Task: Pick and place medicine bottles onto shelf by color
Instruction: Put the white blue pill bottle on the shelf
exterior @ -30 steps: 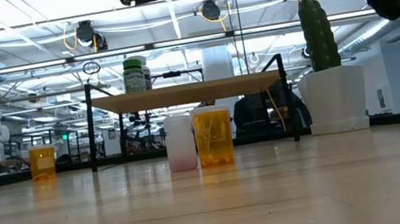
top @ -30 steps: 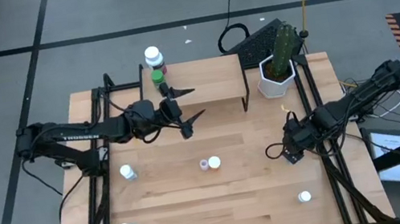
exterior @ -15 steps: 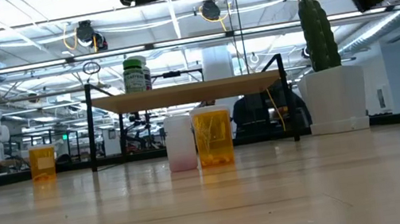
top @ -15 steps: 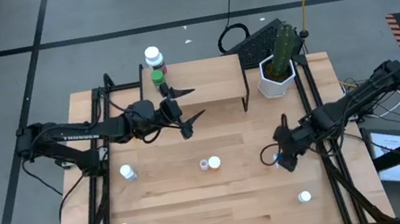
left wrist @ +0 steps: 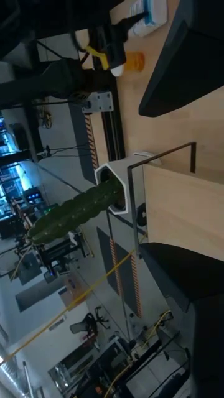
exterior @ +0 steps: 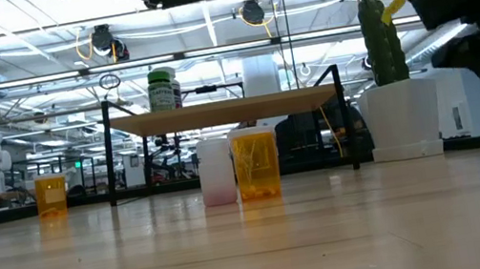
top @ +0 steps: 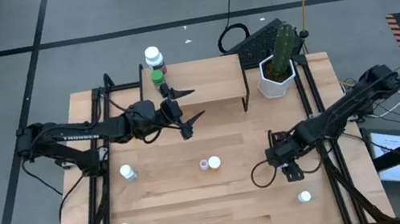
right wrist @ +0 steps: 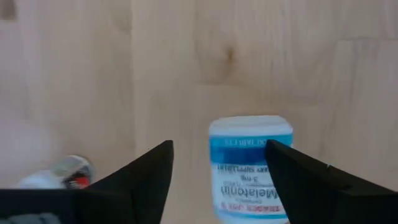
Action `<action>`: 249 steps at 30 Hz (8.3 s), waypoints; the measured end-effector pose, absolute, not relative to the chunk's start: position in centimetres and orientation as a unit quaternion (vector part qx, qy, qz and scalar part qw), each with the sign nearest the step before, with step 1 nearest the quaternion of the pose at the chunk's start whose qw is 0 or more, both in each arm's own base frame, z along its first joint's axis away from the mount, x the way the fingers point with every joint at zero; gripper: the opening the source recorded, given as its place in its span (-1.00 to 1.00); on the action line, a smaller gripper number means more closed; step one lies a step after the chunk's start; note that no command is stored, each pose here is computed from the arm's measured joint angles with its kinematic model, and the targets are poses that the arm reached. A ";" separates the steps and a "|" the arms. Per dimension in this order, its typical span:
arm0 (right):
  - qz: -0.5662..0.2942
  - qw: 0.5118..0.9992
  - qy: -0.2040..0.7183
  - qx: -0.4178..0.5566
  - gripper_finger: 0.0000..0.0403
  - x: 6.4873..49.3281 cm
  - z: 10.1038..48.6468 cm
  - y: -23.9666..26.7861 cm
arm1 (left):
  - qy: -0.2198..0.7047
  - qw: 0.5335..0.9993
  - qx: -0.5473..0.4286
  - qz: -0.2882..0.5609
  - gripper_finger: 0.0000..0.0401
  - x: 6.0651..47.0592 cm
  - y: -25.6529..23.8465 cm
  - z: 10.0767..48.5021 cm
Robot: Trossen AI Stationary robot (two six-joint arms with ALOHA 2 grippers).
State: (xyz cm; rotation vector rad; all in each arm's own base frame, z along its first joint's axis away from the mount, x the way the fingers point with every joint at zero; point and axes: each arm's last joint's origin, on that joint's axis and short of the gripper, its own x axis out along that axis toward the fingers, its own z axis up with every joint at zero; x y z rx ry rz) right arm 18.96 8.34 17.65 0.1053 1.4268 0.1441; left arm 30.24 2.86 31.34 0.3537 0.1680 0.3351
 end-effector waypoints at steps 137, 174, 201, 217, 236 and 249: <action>0.027 0.349 0.166 -0.922 -0.22 29.9 19.1 9.2 | 0.117 0.969 -0.183 -0.120 0.75 33.7 6.2 25.9; -0.004 0.337 0.139 -0.931 -0.22 30.5 20.1 8.1 | 0.101 0.971 -0.159 -0.144 0.13 34.1 4.1 26.3; -0.055 0.686 0.117 -0.716 0.23 30.6 20.1 7.9 | 0.089 0.983 -0.101 -0.123 -0.04 34.1 4.2 26.3; -0.073 0.953 0.102 -0.277 0.35 29.9 19.7 8.0 | 0.117 0.993 0.021 -0.004 -0.05 32.6 4.9 27.4; -0.117 0.986 0.000 -0.118 0.31 22.0 20.2 3.4 | 0.272 0.936 0.081 0.206 -0.05 25.8 8.5 29.3; -0.118 0.986 0.012 -0.118 0.30 21.5 19.5 3.2 | 0.274 0.931 0.084 0.225 -0.05 23.6 10.2 30.4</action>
